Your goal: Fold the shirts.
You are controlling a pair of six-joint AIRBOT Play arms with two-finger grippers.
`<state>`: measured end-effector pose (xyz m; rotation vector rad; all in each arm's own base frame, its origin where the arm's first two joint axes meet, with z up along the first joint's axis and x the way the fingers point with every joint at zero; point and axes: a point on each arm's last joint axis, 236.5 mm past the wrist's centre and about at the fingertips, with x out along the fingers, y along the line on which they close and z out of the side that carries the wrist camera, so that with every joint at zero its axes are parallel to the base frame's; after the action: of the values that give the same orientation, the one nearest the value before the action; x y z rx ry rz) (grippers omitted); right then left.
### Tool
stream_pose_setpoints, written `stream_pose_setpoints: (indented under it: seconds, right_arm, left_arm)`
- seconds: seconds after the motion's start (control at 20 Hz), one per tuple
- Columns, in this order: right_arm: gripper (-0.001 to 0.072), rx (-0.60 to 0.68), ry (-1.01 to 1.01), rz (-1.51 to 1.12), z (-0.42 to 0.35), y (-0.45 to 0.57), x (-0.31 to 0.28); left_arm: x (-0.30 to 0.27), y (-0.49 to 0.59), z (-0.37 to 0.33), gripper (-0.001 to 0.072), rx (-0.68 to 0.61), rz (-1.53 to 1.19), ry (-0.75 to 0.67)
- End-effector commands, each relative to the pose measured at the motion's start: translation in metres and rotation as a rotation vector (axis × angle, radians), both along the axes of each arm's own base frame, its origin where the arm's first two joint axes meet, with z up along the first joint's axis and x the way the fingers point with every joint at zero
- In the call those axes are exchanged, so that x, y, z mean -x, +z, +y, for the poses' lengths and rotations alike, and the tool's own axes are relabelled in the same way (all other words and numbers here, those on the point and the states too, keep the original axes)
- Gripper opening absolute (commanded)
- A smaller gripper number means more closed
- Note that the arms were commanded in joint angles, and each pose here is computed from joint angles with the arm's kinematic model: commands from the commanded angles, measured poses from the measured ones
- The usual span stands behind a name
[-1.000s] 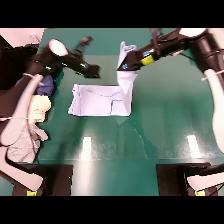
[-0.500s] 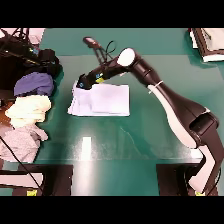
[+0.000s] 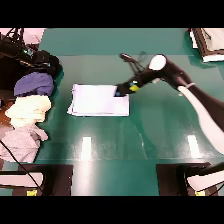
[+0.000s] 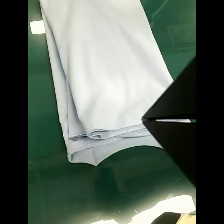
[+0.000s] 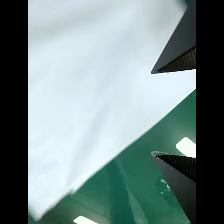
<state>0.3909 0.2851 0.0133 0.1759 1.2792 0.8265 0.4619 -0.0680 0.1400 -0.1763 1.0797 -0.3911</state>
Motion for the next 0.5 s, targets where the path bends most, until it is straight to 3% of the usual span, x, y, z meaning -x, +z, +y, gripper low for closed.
stream_pose_setpoints:
  seconds: [0.0,0.15,0.45]
  right_arm:
    - [0.0645,0.002,-0.276,0.121,-0.077,-0.042,0.005]
    - [0.0647,-0.094,-0.401,0.17,-0.087,-0.064,-0.002]
    - [0.0624,-0.215,-0.352,0.272,-0.021,-0.087,-0.016]
  left_arm:
    - [-0.005,0.003,-0.003,0.0023,0.005,-0.026,0.003]
    - [-0.01,0.007,-0.019,0.0023,0.008,-0.061,-0.02]
    - [-0.012,0.01,-0.036,0.0023,0.004,-0.091,-0.065]
